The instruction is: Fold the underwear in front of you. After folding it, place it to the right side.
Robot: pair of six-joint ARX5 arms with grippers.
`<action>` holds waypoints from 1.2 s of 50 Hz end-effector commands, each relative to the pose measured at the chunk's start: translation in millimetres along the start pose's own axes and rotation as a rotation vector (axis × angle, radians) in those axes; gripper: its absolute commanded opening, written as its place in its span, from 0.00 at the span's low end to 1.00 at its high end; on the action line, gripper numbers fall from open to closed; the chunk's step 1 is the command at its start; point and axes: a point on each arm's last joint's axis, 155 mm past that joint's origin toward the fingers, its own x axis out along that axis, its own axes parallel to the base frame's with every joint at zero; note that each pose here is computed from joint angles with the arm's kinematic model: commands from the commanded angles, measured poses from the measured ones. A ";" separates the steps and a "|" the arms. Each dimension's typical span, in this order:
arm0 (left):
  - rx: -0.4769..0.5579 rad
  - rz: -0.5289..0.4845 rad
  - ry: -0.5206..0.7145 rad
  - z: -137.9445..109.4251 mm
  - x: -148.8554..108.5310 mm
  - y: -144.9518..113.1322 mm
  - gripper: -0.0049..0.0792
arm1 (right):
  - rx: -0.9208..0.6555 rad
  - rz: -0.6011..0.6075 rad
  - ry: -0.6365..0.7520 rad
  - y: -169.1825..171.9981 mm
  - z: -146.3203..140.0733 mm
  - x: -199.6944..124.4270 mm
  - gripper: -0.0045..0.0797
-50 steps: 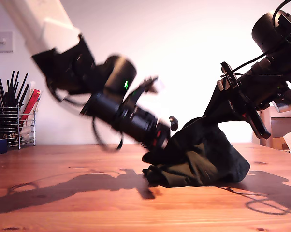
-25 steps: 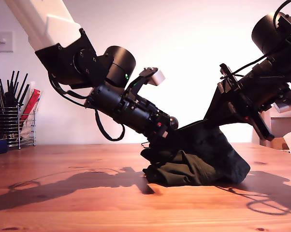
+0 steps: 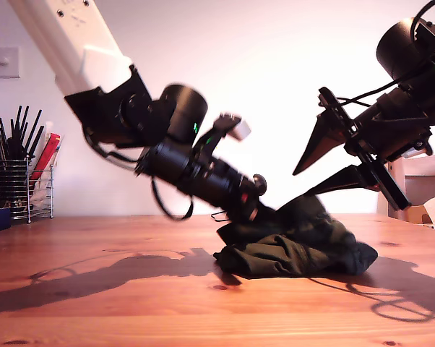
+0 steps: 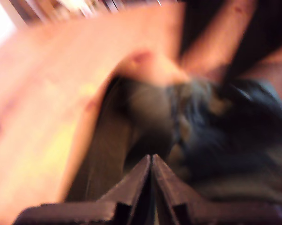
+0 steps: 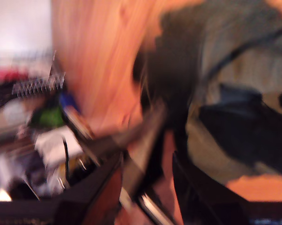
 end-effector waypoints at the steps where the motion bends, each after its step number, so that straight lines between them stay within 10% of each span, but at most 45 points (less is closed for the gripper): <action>1: -0.002 0.000 0.001 -8.2 5.8 0.9 0.04 | -0.005 0.014 0.026 1.8 0.1 1.2 0.41; 18: -0.043 0.000 0.025 -13.6 22.3 11.0 0.04 | -0.130 0.056 0.096 7.9 -11.1 -1.6 0.41; 33: -0.290 -0.153 0.124 0.2 9.5 11.2 0.04 | -0.295 0.082 0.132 6.9 -14.3 -6.9 0.41; 60: -0.402 -0.264 0.327 -60.2 15.4 -35.7 0.04 | -0.363 0.109 0.121 9.4 -6.1 -13.2 0.41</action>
